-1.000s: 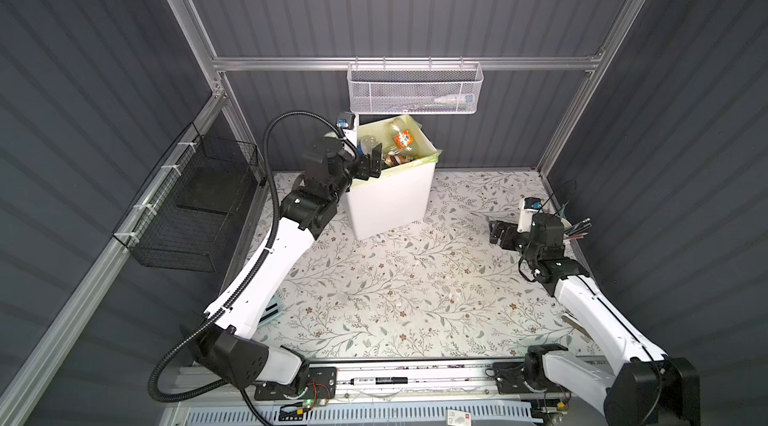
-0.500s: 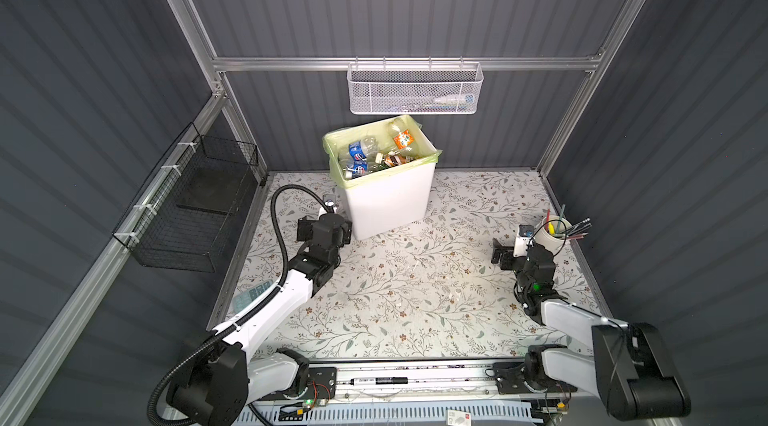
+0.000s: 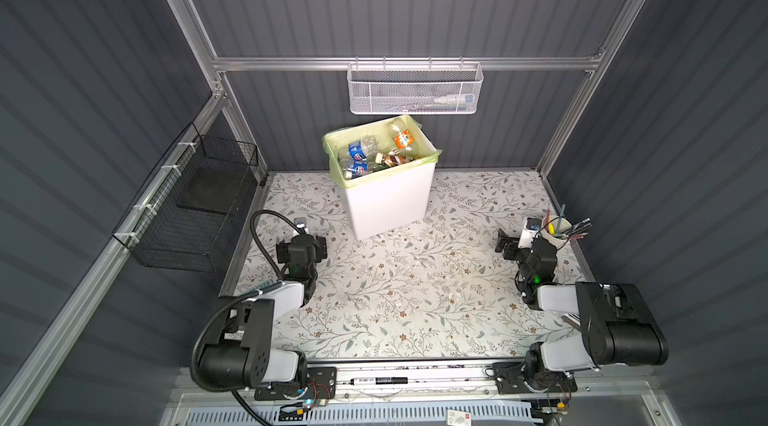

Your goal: Throw the plastic bottles in the bin

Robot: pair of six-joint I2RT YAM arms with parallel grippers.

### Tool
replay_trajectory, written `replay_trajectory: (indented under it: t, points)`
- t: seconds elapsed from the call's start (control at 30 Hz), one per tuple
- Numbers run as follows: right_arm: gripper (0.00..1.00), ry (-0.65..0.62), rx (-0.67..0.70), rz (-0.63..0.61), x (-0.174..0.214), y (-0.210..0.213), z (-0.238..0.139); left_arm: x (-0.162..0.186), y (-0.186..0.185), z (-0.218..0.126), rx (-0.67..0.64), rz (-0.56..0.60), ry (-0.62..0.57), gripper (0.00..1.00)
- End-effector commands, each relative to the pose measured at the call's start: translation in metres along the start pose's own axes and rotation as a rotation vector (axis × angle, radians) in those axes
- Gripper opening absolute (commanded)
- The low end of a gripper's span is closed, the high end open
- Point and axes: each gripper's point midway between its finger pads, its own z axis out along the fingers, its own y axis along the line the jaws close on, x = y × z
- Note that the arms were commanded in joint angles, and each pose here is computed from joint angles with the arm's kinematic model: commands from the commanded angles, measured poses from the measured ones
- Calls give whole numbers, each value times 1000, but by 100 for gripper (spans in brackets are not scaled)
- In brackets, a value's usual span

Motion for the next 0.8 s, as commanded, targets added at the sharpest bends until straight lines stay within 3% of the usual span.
replay_trajectory:
  t: [0.0,0.2,0.27,0.77]
  points:
    - [99,3,-5,23,-2,-1,2,-18,-12,12,133,-83,-93,100]
    - [99,1,-4,24,-2,-1,2,3,-33,33,248,-80,-99,100]
    - [99,-1,-4,23,-3,-1,2,8,-37,34,268,-58,-45,100]
    - [99,-1,-4,24,-2,-1,2,7,-38,37,267,-54,-54,100]
